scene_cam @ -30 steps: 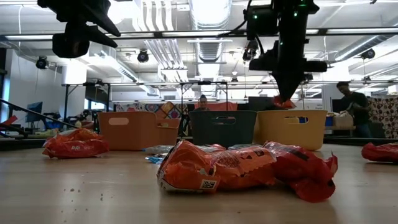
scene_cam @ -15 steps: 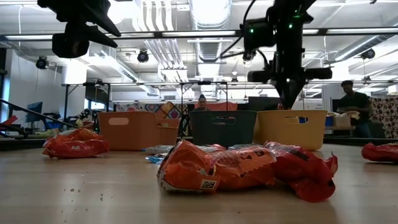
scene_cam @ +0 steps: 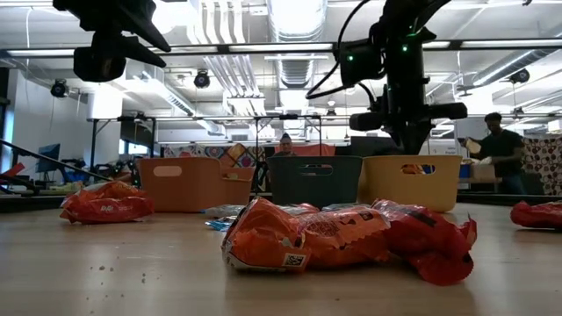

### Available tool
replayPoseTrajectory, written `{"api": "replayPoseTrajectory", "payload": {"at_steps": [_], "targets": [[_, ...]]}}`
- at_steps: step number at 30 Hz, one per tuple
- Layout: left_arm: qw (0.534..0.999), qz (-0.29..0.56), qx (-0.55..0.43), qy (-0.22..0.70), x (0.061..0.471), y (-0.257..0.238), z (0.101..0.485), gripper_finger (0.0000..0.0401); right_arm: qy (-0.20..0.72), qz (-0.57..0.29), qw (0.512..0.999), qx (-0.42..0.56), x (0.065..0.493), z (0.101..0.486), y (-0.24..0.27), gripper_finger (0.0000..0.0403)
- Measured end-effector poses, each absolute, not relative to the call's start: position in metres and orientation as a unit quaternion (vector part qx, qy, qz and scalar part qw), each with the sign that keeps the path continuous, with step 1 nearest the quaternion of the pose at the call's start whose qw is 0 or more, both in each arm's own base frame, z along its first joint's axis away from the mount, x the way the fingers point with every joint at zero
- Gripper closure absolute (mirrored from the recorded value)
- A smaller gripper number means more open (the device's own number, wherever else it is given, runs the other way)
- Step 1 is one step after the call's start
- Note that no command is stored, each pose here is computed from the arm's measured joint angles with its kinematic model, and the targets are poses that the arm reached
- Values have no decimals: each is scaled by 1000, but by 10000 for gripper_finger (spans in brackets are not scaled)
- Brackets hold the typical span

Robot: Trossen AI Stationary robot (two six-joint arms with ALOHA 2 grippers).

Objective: Sort candy
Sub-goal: Put the orange chocolate bar into the yellow bin, then put the red chocolate bar into the blue bin

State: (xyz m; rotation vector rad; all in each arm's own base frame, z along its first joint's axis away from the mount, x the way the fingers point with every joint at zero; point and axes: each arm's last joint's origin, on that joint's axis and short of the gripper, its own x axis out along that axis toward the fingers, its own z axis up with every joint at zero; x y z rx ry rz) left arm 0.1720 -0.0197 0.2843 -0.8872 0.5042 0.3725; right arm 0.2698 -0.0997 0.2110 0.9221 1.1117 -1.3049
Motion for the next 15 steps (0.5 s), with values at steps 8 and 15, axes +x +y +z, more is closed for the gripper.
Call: {"api": "replayPoseTrajectory", "payload": {"at_steps": [8, 15], "targets": [[855, 179, -421, 244, 171, -20, 284, 322, 488, -530, 569, 397, 269, 213, -98, 362], [854, 174, -422, 248, 171, -20, 283, 322, 498, -519, 575, 391, 270, 213, -98, 270]]}}
